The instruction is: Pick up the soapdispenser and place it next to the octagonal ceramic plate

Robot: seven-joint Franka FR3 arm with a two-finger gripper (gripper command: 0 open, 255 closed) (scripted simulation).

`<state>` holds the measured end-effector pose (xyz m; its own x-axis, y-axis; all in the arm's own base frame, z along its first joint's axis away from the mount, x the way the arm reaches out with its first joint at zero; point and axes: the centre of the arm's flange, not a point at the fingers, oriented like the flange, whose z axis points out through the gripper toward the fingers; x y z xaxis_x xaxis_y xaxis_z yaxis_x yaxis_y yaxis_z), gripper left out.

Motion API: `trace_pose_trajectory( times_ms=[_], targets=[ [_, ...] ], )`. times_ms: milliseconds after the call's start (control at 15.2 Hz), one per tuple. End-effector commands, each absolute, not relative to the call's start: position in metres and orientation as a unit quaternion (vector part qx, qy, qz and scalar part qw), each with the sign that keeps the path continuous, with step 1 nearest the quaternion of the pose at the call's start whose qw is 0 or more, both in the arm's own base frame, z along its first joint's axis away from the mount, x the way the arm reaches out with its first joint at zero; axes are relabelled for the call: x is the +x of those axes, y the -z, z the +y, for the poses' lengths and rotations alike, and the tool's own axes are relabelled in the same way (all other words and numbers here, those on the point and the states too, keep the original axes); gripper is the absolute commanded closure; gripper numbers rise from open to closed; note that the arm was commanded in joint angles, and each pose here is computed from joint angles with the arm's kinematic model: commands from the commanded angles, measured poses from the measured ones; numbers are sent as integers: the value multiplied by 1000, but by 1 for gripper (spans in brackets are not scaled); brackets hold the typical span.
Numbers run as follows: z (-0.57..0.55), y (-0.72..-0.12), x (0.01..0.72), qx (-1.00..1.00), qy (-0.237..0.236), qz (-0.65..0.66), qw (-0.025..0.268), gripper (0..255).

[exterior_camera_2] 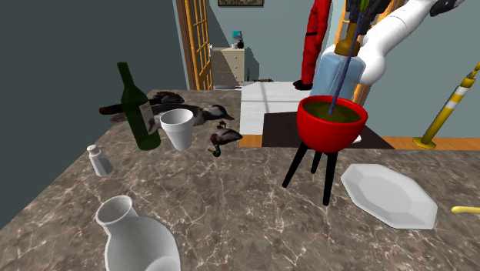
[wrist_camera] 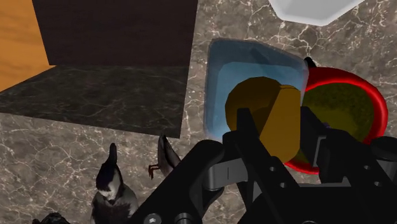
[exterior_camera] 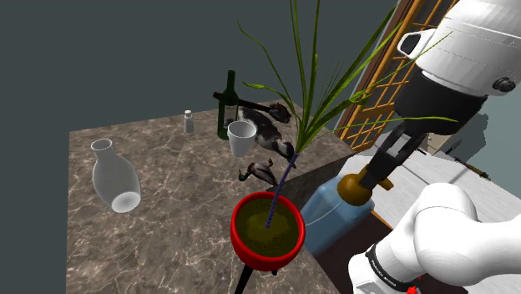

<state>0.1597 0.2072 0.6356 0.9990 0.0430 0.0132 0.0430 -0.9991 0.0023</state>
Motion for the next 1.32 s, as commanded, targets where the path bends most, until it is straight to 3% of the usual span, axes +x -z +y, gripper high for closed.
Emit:
trace_pose_trajectory(
  times_ms=[0,1254],
  targets=[
    [207,-625,159,1000,-7,22,1,255],
    [207,-525,159,1000,-7,22,1,255]
  ],
)
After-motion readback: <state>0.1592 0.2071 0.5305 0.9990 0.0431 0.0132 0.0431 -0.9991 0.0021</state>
